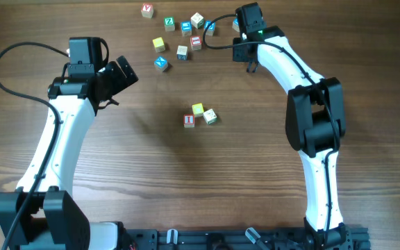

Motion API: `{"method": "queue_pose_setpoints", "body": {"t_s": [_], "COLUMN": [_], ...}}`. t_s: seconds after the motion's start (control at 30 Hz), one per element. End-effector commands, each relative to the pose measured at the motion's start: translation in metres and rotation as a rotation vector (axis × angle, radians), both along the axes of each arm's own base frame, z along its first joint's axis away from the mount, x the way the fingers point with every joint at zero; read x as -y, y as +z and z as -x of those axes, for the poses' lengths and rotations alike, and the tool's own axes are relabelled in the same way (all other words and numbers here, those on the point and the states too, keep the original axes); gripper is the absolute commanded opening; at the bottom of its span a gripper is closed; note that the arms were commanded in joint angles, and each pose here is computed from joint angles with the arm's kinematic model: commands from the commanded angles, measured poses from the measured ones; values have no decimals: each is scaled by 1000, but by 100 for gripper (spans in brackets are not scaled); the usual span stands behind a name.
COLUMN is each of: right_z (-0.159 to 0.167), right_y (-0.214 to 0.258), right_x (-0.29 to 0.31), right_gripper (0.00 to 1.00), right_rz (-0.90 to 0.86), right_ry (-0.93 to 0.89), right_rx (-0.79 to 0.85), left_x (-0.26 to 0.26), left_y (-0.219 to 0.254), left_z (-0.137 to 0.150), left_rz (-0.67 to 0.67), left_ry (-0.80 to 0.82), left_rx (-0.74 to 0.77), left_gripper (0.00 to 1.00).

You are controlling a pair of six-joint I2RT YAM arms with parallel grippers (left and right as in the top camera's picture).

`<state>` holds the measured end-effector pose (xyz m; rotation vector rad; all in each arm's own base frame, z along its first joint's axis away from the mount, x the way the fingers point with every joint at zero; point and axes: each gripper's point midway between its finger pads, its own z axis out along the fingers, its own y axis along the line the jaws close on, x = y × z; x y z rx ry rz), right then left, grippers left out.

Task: Form a circle
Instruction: 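Lower the right gripper and close on the green N block, then carry the green N block down toward the block cluster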

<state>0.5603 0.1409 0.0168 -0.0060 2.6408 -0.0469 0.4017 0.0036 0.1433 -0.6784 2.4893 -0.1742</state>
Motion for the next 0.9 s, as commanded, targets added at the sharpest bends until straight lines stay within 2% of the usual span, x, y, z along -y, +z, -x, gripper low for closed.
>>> {"method": "queue_pose_setpoints", "body": {"t_s": [0.0, 0.17, 0.3, 0.4, 0.5, 0.6, 0.7, 0.87], "right_z": [-7, -7, 1, 24, 62, 102, 140, 211], "right_y": [24, 54, 111, 167, 208, 223, 212, 178], "right_x": [-2, -2, -1, -7, -18, -28, -30, -50], "right_gripper": [36, 31, 30, 29, 29, 26, 25, 25], "right_rz": [-17, -29, -50, -106, -207, -292, -307, -233], "right_ry": [16, 16, 20, 83, 150, 209, 224, 300], "right_rx": [46, 86, 147, 174, 141, 46, -104, -378], "left_x": [-2, -2, -2, -2, -2, -2, -2, -2], "left_y": [-2, -2, -2, -2, -2, -2, -2, -2], "left_z": [0, 0, 0, 0, 0, 0, 0, 0], "left_rz": [-6, -6, -6, -6, -6, -6, -6, -6], "left_ry": [5, 5, 5, 5, 5, 5, 5, 5], "left_rx": [-5, -5, -5, -5, -5, -5, -5, -5], "left_gripper": [100, 100, 100, 100, 100, 100, 100, 100]}}
